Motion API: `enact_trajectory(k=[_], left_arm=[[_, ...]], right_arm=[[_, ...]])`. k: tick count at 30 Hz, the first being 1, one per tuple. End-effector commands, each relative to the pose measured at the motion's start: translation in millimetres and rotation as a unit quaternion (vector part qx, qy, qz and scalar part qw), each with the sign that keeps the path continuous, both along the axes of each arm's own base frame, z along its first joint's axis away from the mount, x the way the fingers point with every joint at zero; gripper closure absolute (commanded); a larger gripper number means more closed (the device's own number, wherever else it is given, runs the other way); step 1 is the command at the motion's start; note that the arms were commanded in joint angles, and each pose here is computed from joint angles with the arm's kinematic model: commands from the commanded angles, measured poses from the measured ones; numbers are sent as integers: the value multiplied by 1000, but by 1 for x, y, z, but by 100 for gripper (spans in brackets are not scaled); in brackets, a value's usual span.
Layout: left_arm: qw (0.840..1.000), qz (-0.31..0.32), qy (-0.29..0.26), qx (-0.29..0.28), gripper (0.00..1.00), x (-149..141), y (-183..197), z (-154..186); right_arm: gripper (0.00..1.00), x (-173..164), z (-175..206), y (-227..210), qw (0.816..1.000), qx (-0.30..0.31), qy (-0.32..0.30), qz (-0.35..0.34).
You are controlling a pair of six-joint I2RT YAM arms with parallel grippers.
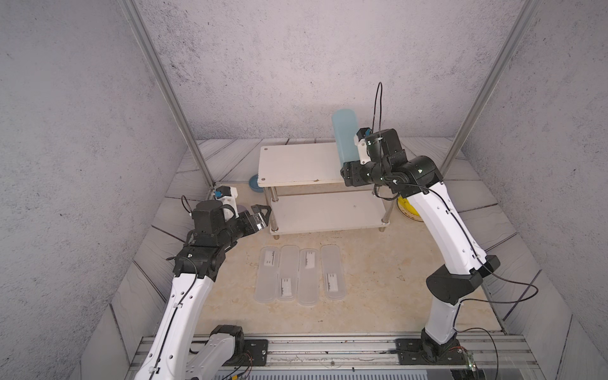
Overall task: Place the pencil cases on the shelf according to color
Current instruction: Place the pencil case on the shelf.
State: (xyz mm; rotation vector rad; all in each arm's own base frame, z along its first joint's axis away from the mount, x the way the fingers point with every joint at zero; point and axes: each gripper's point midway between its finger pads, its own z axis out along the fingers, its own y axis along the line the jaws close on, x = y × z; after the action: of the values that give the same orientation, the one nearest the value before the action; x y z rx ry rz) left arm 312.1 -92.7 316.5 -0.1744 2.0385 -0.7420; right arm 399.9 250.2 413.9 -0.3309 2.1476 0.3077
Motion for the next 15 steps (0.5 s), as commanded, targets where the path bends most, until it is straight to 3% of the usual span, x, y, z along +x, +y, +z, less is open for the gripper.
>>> enact_trajectory(k=[1,11,15], left_arm=[[1000,-15,0,-10,1,3,-7,-5],[1000,-19,5,-6,1,1,-8,-12],[1000,-20,7,-6,1,1,-8,-14]], right_arm=[[58,18,19,7,999,27,-38,5],[56,43,-20,12,1000,21,1,-5],[46,44,-30,15,1000,17,15,-4]])
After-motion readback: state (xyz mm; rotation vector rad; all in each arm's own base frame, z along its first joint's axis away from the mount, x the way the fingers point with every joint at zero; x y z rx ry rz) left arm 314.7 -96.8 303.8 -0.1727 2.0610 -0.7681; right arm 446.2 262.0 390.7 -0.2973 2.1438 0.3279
